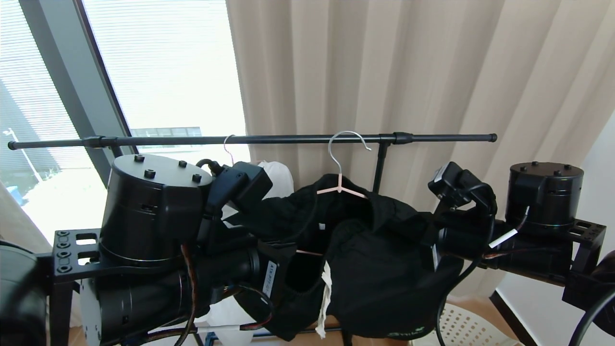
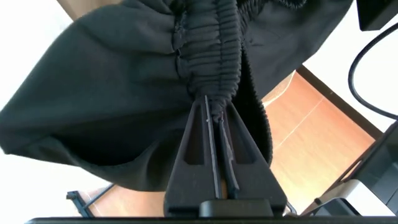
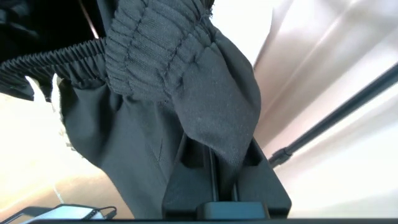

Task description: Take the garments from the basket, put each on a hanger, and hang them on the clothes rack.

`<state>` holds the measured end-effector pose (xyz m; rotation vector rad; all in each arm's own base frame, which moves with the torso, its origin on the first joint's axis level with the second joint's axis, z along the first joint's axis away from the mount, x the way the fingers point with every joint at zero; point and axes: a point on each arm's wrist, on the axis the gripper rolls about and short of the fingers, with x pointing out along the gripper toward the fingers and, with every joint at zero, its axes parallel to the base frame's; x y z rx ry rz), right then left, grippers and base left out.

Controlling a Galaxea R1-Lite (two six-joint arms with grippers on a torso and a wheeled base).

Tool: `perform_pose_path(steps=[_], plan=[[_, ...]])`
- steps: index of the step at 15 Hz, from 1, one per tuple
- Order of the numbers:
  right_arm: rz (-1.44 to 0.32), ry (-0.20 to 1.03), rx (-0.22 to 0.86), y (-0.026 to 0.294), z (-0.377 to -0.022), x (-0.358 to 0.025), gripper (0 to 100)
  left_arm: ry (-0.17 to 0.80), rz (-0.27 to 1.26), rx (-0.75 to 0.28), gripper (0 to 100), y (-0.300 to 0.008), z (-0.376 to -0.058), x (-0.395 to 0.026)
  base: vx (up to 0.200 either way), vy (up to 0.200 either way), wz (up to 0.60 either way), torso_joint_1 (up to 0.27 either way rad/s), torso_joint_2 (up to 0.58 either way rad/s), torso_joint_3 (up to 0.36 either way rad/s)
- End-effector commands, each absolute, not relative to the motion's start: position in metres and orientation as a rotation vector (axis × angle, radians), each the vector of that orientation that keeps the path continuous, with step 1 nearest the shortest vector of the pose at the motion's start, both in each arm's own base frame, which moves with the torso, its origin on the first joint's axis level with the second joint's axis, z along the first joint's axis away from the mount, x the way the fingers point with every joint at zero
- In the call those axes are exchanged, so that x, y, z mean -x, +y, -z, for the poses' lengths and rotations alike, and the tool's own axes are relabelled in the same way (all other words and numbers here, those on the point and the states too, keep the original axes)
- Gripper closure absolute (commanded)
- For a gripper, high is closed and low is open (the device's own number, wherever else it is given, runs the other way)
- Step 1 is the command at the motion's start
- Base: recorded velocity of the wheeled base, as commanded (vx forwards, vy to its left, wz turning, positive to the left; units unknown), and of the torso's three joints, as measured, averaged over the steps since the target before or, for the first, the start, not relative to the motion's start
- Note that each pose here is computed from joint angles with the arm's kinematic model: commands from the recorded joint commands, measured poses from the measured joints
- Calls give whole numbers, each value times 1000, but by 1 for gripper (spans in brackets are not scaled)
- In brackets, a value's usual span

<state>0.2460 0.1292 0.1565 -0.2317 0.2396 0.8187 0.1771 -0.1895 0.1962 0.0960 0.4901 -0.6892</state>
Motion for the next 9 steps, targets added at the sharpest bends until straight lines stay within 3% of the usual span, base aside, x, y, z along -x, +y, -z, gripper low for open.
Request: perform_pose_path(steps=[1, 7, 8, 9], plan=[[-838, 239, 229, 130, -156, -245, 100, 494, 705, -101, 100, -193, -195, -175, 0, 0, 0, 0, 0, 0], [-889, 230, 217, 128, -158, -238, 100, 490, 711, -104, 100, -210, -188, -187, 0, 0, 0, 0, 0, 0], [-913, 217, 212, 127, -160, -235, 100, 470, 713, -92, 0, -213, -189, -190, 0, 0, 0, 0, 0, 0], [-927, 205, 210, 127, -162, -233, 100, 468, 710, -91, 0, -215, -189, -191, 0, 0, 0, 0, 0, 0]])
